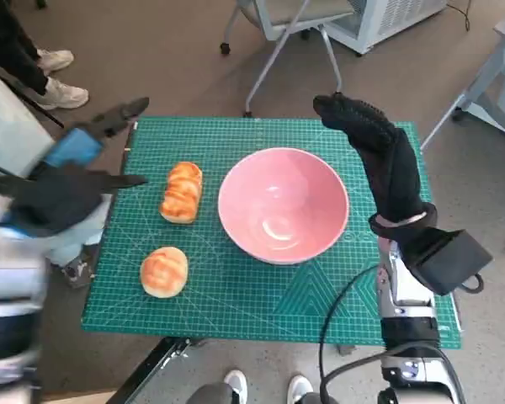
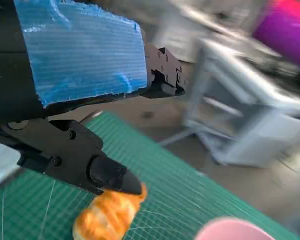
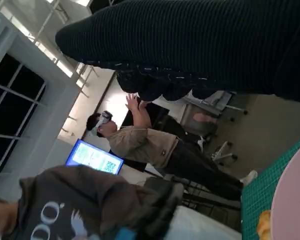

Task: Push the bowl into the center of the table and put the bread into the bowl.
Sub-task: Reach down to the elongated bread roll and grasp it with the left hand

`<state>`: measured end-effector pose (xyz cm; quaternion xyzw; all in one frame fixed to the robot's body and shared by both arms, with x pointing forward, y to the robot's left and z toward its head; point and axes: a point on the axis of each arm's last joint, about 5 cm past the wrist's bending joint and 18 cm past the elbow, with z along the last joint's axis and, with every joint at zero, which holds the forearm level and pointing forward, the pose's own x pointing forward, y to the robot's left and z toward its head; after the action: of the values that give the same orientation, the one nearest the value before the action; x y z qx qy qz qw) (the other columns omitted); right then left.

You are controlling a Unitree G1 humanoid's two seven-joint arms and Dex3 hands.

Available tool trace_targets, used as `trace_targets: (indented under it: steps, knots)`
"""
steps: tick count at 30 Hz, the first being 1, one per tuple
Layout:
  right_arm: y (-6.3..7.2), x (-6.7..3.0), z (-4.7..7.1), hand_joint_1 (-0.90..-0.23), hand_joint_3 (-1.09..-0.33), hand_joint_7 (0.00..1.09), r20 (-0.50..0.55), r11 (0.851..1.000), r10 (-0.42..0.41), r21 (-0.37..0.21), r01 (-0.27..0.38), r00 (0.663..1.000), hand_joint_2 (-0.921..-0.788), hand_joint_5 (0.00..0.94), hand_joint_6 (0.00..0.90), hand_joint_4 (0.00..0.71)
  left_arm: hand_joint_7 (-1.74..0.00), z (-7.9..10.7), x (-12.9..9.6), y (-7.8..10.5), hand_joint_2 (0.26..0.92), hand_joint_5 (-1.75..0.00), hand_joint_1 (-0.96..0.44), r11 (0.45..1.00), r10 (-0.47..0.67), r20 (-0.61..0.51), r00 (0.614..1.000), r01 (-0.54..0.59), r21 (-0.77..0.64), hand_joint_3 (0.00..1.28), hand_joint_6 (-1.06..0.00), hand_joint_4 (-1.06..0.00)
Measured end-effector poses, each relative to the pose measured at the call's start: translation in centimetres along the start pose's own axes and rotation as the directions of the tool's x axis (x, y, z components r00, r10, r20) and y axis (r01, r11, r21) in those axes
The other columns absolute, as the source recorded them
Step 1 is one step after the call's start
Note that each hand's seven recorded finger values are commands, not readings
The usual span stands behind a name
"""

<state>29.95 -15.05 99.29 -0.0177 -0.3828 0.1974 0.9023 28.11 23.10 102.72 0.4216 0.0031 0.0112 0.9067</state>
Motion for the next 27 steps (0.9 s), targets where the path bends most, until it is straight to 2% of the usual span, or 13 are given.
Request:
trace_targets:
  steps: [4,7,15,22,27]
  knots:
    - [0.0,0.04,0.1,-0.736,-0.797,0.52,0.000,1.000,0.000,0.001,0.000,1.000,-0.921,0.000,0.019,0.171,0.00,0.2,0.2,-1.5,0.921,-0.05,-0.62,1.000,0.009,-0.076,0.997,-0.010,-0.014,0.23,-0.26,-0.33]
    - [0.0,0.05,0.1,-0.734,-0.798,0.52,0.001,1.000,-0.002,0.002,0.002,1.000,-0.921,0.000,0.018,0.168,0.00,0.4,0.2,-2.2,0.921,-0.04,-0.62,1.000,0.006,-0.085,0.996,-0.007,-0.013,0.23,-0.25,-0.32]
    - [-0.1,0.01,0.1,-0.723,-0.800,0.54,0.003,1.000,-0.005,0.005,0.005,1.000,-0.921,0.000,0.015,0.162,0.00,0.8,0.4,-3.1,0.921,-0.02,-0.62,1.000,-0.005,-0.115,0.993,0.003,-0.015,0.24,-0.24,-0.28]
    - [-0.1,0.00,0.1,-0.725,-0.801,0.54,0.004,1.000,-0.005,0.007,0.005,1.000,-0.921,0.000,0.011,0.161,0.00,0.9,0.5,-3.9,0.921,-0.04,-0.61,0.999,-0.015,-0.133,0.991,0.011,-0.033,0.24,-0.24,-0.34]
    - [-0.1,-0.02,0.1,-0.727,-0.800,0.55,0.006,1.000,-0.008,0.012,0.008,1.000,-0.921,0.000,0.009,0.161,0.00,0.9,0.6,-4.2,0.921,-0.03,-0.60,0.999,-0.021,-0.141,0.990,0.015,-0.042,0.24,-0.24,-0.33]
